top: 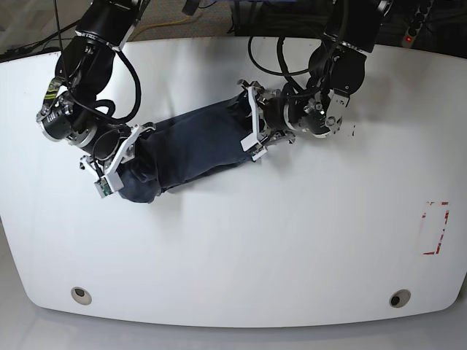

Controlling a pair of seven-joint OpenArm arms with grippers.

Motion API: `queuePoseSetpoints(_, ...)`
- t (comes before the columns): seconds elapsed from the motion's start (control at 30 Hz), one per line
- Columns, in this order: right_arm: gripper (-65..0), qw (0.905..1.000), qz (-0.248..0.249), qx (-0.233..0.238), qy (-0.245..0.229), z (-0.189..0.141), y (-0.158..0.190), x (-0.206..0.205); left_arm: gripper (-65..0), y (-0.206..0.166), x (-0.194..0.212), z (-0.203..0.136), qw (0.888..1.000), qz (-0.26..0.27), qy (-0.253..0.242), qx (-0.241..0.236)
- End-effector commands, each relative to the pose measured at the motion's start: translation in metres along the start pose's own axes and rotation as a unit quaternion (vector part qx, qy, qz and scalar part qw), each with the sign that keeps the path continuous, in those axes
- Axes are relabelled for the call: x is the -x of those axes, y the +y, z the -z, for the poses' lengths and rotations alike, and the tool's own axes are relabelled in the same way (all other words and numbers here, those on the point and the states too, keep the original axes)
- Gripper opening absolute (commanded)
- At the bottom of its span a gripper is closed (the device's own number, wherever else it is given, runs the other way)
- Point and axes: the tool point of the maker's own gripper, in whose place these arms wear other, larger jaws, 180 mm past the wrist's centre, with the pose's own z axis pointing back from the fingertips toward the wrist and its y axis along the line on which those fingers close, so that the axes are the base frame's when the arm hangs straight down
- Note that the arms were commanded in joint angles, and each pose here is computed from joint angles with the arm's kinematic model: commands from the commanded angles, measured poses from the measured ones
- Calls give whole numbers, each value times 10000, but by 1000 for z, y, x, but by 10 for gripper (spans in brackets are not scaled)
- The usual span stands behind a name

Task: Fold the T-shirt properly
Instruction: 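Grasp the strip ends with both grippers and fold them together, then press and tuck the folded bundle with both grippers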

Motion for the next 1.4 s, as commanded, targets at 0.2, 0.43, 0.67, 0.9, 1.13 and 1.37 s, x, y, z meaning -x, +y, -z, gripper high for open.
queuePoseSetpoints(0.2, -566, 9925, -1202, 27, 212, 33, 33, -19, -346, -2, -9, 1, 10000, 74, -64, -18)
queuePoseSetpoints(0.43, -260, 9787, -1981, 145, 509, 58, 56, -13, -346, 0, -9, -1, 10000, 56, -66, -48)
queuePoseSetpoints(0.67, -147, 9761, -2030, 304, 720, 76, 64, -12, -349, 0, -13, 0, 9998, 52, -184, -32)
queuePoseSetpoints(0.9, -147, 9596, -2701, -87, 787, 87, 110, -11, -350, 6, -22, -5, 9988, -22, -479, -111)
queuePoseSetpoints(1.13, -147, 9582, -2795, -155, 593, 79, 124, -17, -350, 30, -30, -22, 9924, -423, -1077, -413)
queuePoseSetpoints(1.37, -147, 9638, -2627, 109, 443, 71, 105, -28, -350, 60, -32, -49, 9818, -739, -1527, -852)
